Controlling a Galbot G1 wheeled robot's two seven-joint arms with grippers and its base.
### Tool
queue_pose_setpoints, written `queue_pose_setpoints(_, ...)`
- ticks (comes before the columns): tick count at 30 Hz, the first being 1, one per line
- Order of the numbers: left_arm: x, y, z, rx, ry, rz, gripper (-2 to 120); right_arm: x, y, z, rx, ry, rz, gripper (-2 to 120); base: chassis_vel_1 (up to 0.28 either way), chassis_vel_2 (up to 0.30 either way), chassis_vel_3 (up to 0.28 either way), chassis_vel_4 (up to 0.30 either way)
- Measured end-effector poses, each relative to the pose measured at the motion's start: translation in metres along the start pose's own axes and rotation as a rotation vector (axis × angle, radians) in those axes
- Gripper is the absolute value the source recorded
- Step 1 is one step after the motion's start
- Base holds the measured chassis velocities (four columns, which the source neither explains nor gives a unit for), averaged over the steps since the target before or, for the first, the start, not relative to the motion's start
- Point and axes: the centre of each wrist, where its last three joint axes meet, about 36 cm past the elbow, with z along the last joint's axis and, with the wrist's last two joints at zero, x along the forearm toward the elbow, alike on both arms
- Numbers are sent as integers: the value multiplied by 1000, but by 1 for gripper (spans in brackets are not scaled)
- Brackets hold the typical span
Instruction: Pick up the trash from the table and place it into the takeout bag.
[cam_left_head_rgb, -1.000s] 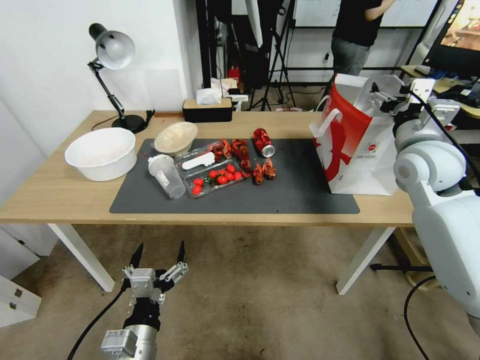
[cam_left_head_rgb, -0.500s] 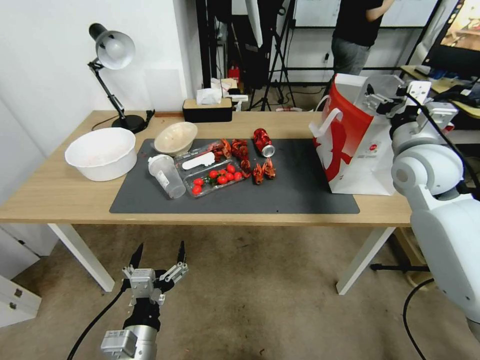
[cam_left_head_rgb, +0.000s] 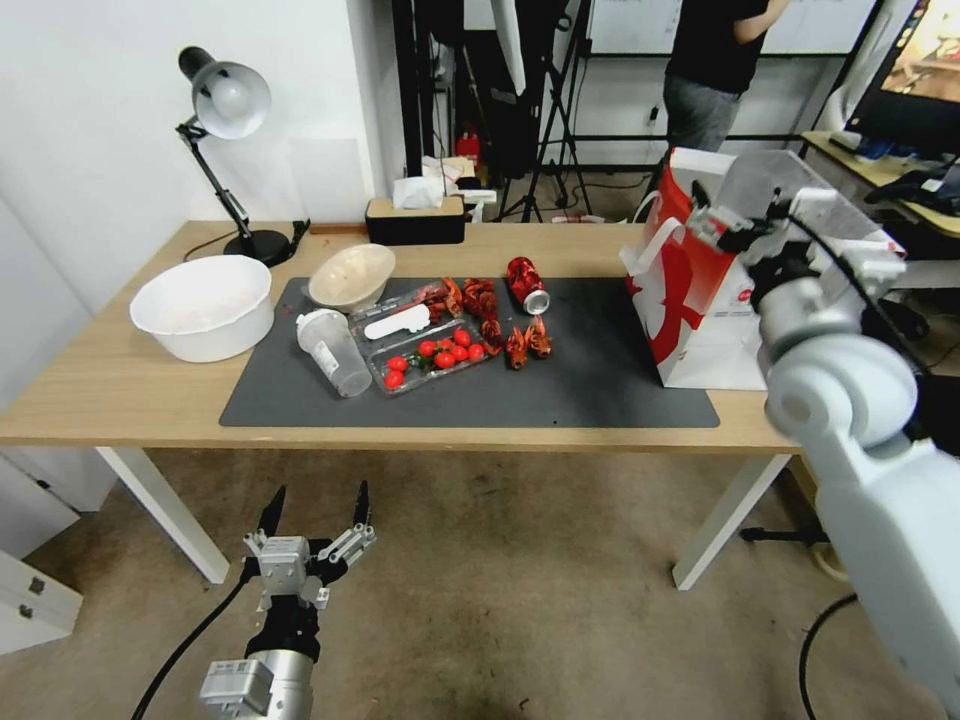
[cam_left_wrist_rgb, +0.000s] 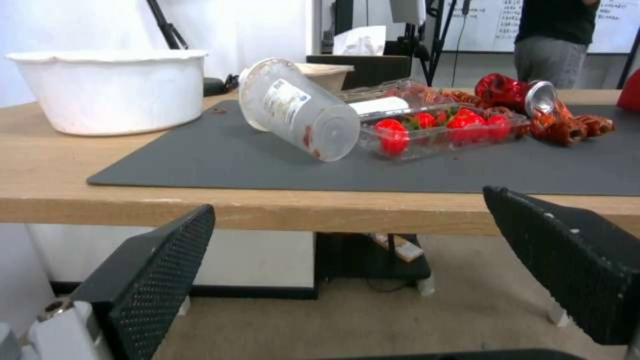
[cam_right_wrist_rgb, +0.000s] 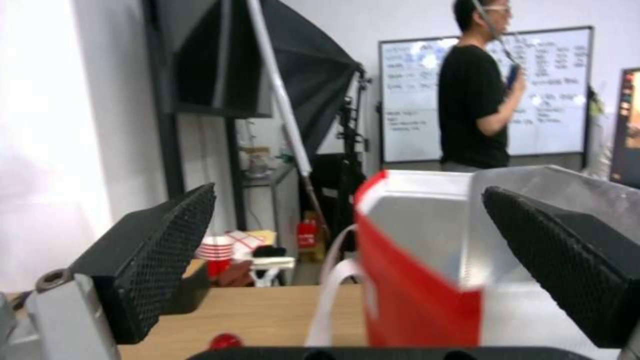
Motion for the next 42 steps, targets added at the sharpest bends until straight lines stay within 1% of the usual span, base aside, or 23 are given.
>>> queue_pose_setpoints(4, 0, -1, 0, 2, 0, 3, 100, 28, 12, 8, -1, 6, -38, 100, 0, 0, 0, 0)
queue_pose_setpoints(9, 1, -1, -1, 1, -3, 6, 100, 47, 22, 21, -5, 33, -46, 100, 0, 0, 0, 0)
queue_pose_setpoints(12, 2, 0, -2, 3, -7, 5, 100, 64, 32, 38, -36, 48, -41, 100, 0, 0, 0, 0)
queue_pose_setpoints(13, 3, 1, -2, 2, -10, 5, 100, 71, 35, 45, -53, 41, -43, 100, 0, 0, 0, 0)
queue_pose_setpoints(15, 3, 2, -2, 1, -12, 5, 100, 76, 37, 49, -65, 35, -47, 100, 0, 0, 0, 0)
queue_pose_setpoints(17, 3, 4, -2, 0, -14, 6, 100, 90, 42, 65, -97, 17, -57, 100, 0, 0, 0, 0)
queue_pose_setpoints(18, 3, 4, -2, 0, -14, 6, 100, 90, 42, 65, -97, 17, -57, 100, 0, 0, 0, 0)
queue_pose_setpoints(20, 2, 4, -2, 0, -16, 6, 100, 103, 44, 80, -112, 10, -58, 100, 0, 0, 0, 0)
queue_pose_setpoints(21, 2, 4, -2, 0, -16, 6, 100, 103, 44, 80, -112, 10, -58, 100, 0, 0, 0, 0)
queue_pose_setpoints(23, 1, 4, -1, 2, -16, 8, 100, 121, 44, 102, -119, 0, -54, 100, 0, 0, 0, 0)
queue_pose_setpoints(24, 1, 4, -1, 2, -16, 8, 100, 121, 44, 102, -119, 0, -54, 100, 0, 0, 0, 0)
queue_pose_setpoints(25, 1, 3, 0, 4, -15, 8, 100, 130, 44, 113, -119, -1, -49, 100, 0, 0, 0, 0)
queue_pose_setpoints(26, 1, 3, 0, 4, -15, 8, 100, 130, 44, 113, -119, -1, -49, 100, 0, 0, 0, 0)
queue_pose_setpoints(29, 0, 2, 3, 9, -13, 12, 100, 167, 48, 147, -118, 36, -28, 100, 0, 0, 0, 0)
queue_pose_setpoints(30, 0, 2, 3, 9, -13, 12, 100, 167, 48, 147, -118, 36, -28, 100, 0, 0, 0, 0)
queue_pose_setpoints(33, -1, 1, 4, 9, -13, 15, 100, 189, 50, 175, -110, 50, -11, 100, 0, 0, 0, 0)
queue_pose_setpoints(34, -1, 1, 4, 9, -13, 15, 100, 189, 50, 175, -110, 50, -11, 100, 0, 0, 0, 0)
queue_pose_setpoints(36, -1, 1, 4, 8, -13, 16, 100, 200, 50, 191, -103, 63, -7, 100, 0, 0, 0, 0)
queue_pose_setpoints(37, -1, 1, 4, 8, -13, 16, 100, 200, 50, 191, -103, 63, -7, 100, 0, 0, 0, 0)
queue_pose_setpoints(40, -1, 2, 4, 7, -13, 18, 100, 208, 50, 205, -98, 76, -5, 100, 0, 0, 0, 0)
queue_pose_setpoints(42, -1, 2, 4, 7, -13, 18, 100, 209, 50, 207, -98, 79, -5, 100, 0, 0, 0, 0)
